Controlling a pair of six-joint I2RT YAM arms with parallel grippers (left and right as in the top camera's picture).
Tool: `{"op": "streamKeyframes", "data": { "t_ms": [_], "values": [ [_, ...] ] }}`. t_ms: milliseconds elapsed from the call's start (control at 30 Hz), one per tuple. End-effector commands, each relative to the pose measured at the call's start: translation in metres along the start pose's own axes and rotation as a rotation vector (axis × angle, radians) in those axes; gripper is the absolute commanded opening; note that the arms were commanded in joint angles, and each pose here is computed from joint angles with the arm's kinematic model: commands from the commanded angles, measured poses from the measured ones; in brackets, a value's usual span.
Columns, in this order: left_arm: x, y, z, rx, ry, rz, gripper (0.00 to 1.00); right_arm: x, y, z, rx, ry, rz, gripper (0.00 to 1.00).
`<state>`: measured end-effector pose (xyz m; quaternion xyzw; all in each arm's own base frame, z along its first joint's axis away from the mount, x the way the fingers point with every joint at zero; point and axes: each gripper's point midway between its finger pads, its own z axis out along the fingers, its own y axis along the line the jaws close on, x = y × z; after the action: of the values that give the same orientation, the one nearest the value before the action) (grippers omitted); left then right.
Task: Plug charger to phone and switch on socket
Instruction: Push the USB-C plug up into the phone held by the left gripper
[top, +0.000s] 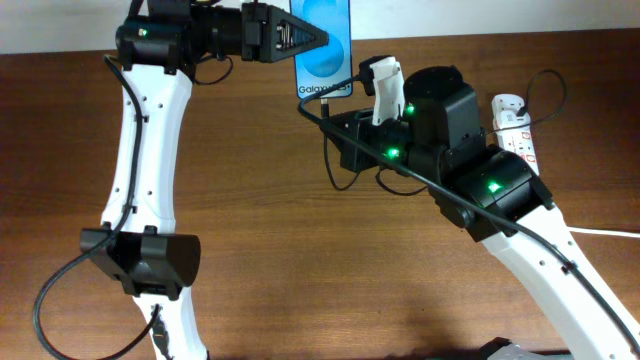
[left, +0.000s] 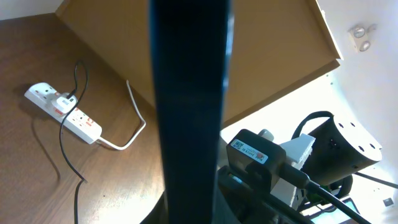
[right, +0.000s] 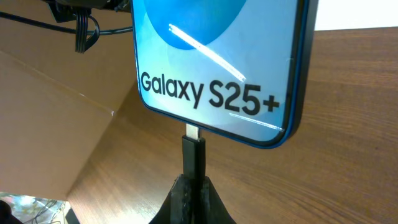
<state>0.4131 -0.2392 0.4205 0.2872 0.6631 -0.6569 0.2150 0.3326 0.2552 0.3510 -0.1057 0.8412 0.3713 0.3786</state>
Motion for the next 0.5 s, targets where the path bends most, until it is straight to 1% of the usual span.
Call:
{"op": "streamKeyframes", "data": {
  "t_ms": [0, 467],
  "values": [
    [0.0012, -0.0147, 0.0008, 0.043, 0.012, 0.03, 0.0, -0.0171, 0.0021, -0.0054, 0.011, -0.053, -0.01, 0.04],
    [0.0012, -0.0146, 0.0008, 0.042, 0.012, 0.03, 0.0, -0.026, 0.0047, -0.0074, 0.009, -0.088, -0.016, 0.04]
  ]
}}
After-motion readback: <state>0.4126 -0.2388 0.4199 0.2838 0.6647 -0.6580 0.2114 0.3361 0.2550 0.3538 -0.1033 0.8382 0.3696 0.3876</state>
